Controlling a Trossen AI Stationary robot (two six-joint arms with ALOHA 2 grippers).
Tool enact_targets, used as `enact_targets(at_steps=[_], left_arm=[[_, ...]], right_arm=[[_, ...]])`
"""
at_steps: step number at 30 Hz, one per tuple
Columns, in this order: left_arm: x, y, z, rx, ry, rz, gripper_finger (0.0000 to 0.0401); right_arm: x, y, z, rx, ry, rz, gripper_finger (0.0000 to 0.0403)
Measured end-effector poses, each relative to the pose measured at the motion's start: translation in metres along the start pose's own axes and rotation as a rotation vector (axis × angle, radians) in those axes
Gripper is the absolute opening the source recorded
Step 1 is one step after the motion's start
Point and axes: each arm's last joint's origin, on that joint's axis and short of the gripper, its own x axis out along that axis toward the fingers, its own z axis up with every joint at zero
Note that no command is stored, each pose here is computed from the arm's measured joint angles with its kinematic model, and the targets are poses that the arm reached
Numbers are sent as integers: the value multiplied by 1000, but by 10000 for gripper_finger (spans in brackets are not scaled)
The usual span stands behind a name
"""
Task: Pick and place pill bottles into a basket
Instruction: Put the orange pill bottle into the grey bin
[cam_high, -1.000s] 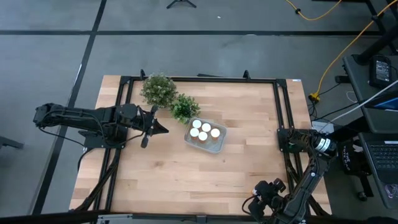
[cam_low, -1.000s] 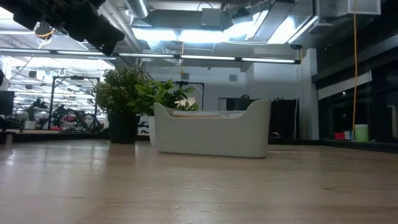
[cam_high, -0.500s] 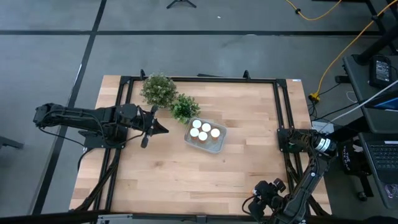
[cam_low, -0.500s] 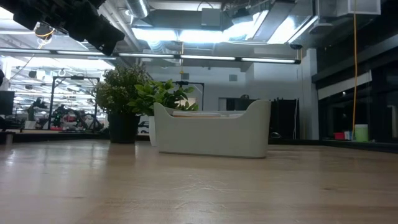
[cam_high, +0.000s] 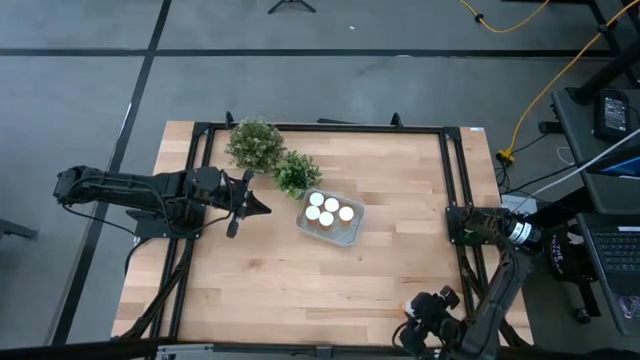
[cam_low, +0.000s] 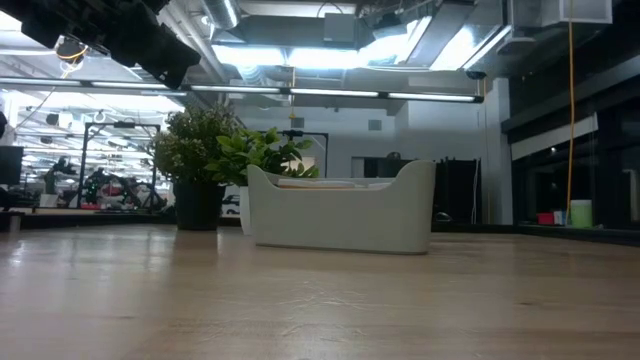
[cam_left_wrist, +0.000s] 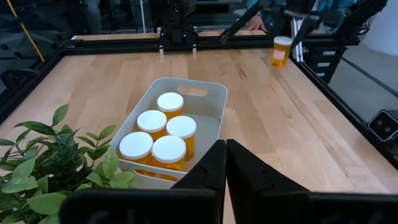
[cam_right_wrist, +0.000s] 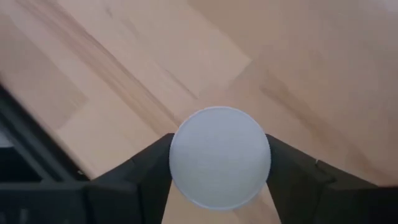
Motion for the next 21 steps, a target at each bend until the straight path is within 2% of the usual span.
enact_targets(at_steps=[4, 11, 15, 21], left_arm=[[0, 0, 0, 16, 0, 0, 10], [0, 0, 0, 19, 0, 0, 2], [0, 0, 0, 18, 0, 0, 3], [0, 0, 0, 34, 0, 0, 10]], right_arm=[[-16, 4, 10, -21, -101, 32, 225], [-38, 16, 31, -44, -94, 62, 225], [-40, 25, 52, -98, -91, 65, 225], [-25, 37, 84, -222, -92, 49, 225]])
